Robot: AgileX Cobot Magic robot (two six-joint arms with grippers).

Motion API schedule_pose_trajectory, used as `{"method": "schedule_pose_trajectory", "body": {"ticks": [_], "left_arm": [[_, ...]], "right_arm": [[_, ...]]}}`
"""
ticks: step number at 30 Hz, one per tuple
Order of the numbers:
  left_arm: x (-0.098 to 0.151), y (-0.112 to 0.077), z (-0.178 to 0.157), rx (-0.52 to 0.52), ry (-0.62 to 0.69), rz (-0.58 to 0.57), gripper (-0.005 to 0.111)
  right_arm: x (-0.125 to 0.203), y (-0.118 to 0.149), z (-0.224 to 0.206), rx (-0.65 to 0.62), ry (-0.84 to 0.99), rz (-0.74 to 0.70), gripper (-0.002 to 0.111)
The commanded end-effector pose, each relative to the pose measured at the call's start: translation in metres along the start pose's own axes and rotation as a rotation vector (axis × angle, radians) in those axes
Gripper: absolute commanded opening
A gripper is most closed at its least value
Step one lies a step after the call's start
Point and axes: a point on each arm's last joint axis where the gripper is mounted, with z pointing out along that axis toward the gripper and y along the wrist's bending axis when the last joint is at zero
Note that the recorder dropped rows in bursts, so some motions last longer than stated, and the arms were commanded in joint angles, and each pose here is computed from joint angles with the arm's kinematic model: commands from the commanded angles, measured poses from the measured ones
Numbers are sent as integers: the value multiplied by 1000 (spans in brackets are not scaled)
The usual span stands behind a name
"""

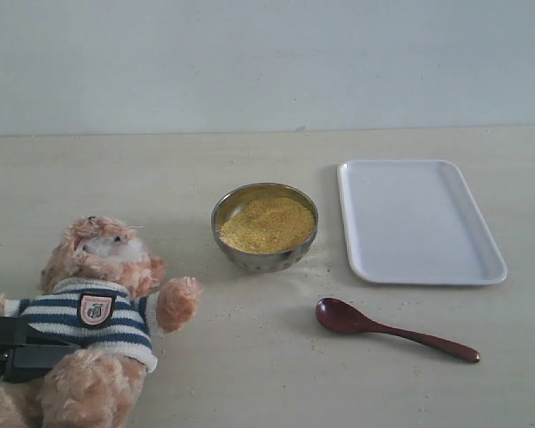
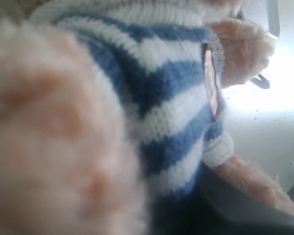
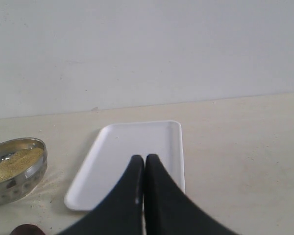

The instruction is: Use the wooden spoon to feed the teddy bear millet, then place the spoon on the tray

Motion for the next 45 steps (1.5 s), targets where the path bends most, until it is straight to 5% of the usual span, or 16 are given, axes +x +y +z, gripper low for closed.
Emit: {"method": "schedule_pose_trajectory", "body": {"ticks": [1, 13, 18, 27, 34, 45], "left_arm": [[0, -2, 0, 25, -2, 4, 7], [0, -2, 0, 25, -2, 4, 7], [0, -2, 0, 25, -2, 7, 7], [0, -2, 0, 25, -2, 16, 7], [0, -2, 0, 25, -2, 21, 7], [0, -2, 0, 25, -2, 25, 7]], "right_arm": [[-1, 0, 0, 6, -11, -98, 0], [-3, 0, 0, 7, -29, -92, 0], [-14, -1, -2, -16, -157, 374, 0], [-32, -7, -6, -64, -365, 749, 0], [-84, 12, -25, -102, -235, 296, 0], [-110, 56, 37, -428, 683, -526, 0]]}}
